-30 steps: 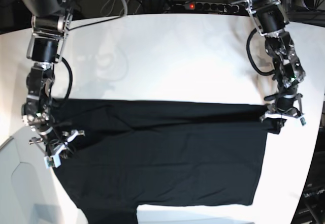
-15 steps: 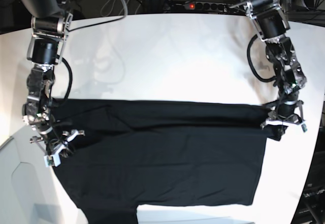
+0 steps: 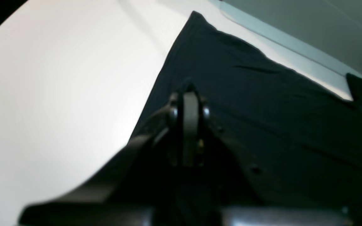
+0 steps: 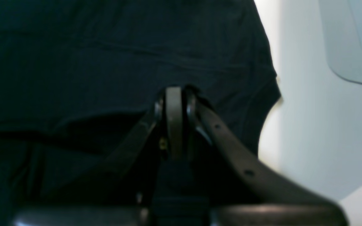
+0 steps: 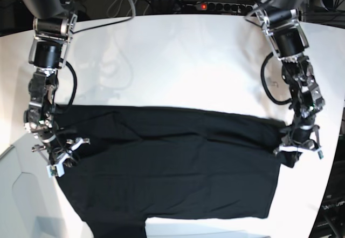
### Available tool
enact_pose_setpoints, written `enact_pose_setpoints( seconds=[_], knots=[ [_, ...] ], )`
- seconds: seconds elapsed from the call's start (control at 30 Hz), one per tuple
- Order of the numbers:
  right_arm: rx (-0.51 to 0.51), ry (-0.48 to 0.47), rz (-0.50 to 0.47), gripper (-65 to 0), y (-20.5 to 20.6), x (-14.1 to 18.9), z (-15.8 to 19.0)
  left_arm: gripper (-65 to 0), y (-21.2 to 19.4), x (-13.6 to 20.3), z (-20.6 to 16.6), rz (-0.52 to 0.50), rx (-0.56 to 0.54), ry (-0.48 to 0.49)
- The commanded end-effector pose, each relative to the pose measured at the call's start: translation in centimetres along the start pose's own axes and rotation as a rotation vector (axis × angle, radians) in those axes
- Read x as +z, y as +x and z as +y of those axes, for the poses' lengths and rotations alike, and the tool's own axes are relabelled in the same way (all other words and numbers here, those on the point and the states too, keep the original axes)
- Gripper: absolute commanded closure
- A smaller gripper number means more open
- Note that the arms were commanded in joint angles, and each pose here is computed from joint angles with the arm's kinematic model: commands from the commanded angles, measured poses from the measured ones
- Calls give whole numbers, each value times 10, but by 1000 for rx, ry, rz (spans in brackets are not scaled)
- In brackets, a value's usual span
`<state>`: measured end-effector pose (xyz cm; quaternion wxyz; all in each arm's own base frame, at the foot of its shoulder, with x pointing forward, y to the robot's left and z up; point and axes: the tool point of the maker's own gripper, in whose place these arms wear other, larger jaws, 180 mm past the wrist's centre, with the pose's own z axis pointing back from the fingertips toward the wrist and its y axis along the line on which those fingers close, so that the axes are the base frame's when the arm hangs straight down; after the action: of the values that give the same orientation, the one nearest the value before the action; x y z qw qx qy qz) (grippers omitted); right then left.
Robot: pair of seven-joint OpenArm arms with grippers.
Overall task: Fold the T-shirt properly
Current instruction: 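Lower the folded shoulder edge onto the shirt body with both grippers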
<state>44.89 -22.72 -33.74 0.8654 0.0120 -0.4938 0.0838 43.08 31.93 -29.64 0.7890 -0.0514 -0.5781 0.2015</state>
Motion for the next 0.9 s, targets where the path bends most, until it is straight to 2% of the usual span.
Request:
enact_pose_setpoints(
  seconds=[0.0,0.27,0.53,0.63,0.77,0.87],
  knots=[
    [0,-19,-70,0,26,3,-9,0,17,-3,5,-42,-4,6],
    [-2,-24,-77,0,28,3,-11,0,-13,-25,29,67,63,59],
    [0,-24,-82,0,31,3,-11,-16,-4,-33,25,57,82,56],
    [2,-22,-77,-81,30,3,-10,-117,2,-34,23,53,83,53],
    [0,-25,-90,-231,34,4,-12,-309,3,-33,22,47,76,46],
    [3,-28,-97,-306,37,5,-13,-384,4,-26,24,34,65,45]
  ],
)
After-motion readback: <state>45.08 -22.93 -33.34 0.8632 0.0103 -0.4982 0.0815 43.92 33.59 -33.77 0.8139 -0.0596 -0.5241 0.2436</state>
